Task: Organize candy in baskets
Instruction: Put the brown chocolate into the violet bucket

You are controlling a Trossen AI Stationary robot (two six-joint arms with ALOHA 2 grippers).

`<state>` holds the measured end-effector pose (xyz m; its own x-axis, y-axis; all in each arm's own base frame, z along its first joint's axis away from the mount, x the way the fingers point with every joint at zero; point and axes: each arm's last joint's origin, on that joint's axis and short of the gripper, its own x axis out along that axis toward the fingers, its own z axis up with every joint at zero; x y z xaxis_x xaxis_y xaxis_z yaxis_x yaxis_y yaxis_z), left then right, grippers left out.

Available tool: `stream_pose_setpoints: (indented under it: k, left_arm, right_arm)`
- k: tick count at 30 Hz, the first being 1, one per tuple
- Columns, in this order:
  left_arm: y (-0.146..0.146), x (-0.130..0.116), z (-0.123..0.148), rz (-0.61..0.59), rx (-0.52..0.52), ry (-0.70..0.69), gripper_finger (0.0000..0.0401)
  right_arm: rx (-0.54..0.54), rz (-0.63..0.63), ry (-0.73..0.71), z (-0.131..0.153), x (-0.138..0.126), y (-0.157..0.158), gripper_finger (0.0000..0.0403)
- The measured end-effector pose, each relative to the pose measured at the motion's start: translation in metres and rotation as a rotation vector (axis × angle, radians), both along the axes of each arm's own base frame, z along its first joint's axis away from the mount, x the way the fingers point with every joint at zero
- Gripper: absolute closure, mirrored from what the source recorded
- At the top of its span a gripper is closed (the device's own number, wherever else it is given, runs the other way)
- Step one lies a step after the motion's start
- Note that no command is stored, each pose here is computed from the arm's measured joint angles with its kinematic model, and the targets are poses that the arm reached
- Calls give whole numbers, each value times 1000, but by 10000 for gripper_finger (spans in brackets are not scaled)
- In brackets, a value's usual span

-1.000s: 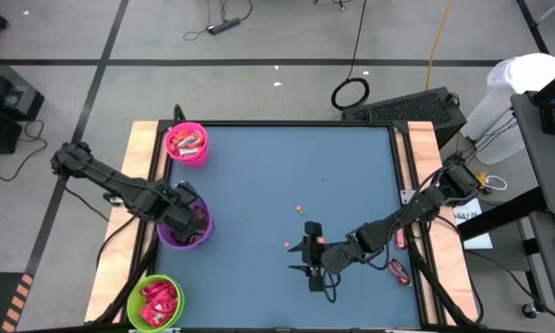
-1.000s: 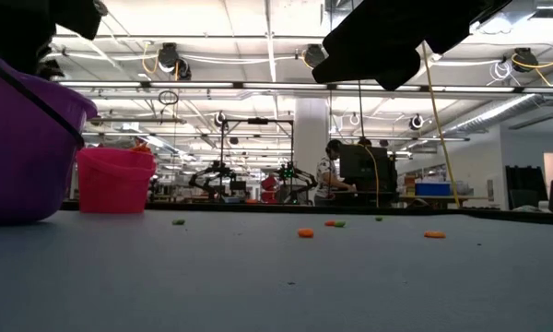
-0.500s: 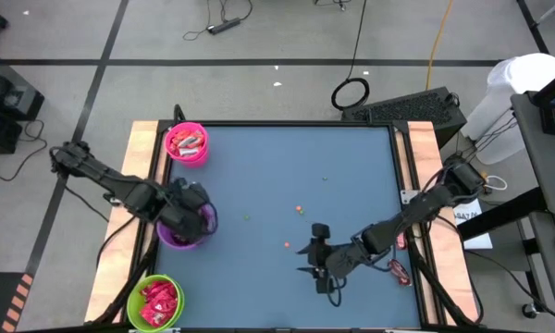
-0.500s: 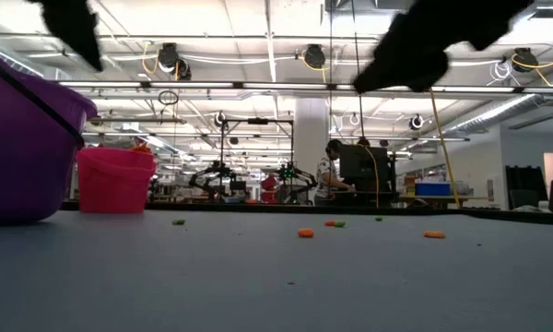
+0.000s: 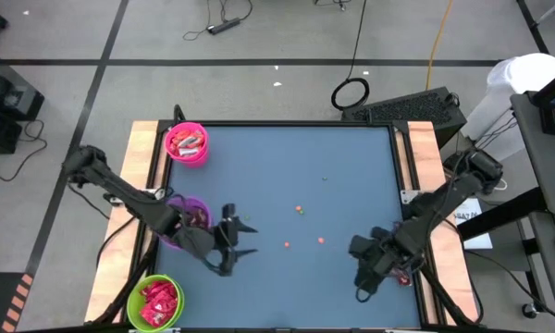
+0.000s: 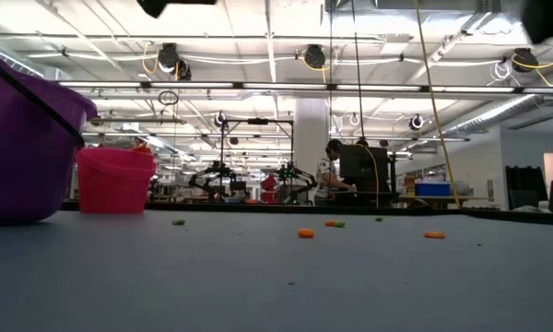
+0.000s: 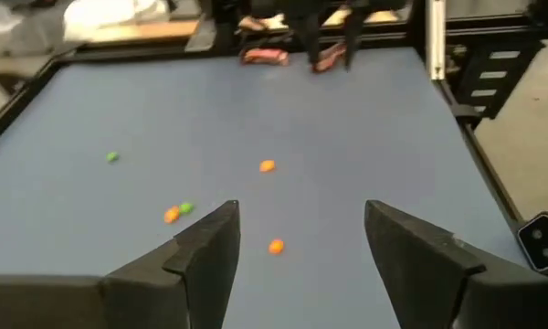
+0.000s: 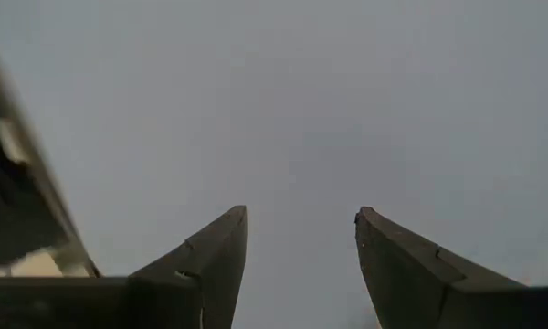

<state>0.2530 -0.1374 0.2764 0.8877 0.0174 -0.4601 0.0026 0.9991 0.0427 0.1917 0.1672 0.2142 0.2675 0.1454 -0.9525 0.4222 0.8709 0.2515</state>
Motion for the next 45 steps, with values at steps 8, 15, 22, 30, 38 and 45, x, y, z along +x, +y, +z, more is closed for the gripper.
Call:
stream_pose_setpoints:
  k: [8,15,22,30,38,45]
  left_arm:
    - [-15,24,-44,-67,-6,-56,162]
    - [-20,33,-58,-65,-8,-59,162]
    - [-19,34,-58,-59,-10,-65,162]
    - [-19,34,-58,-59,-12,-68,162]
    - [-19,35,-57,-57,-16,-74,162]
    - [-19,35,-57,-56,-16,-74,162]
  right_arm:
    - [-96,-234,458,-15,-47,6,209]
    - [-52,-230,582,-39,-61,17,209]
    - [-59,-253,592,-59,-68,10,209]
    - [-9,-209,524,-79,-70,6,270]
    - [-36,-102,376,-71,-56,10,370]
    - [-173,-23,-126,-46,-21,22,362]
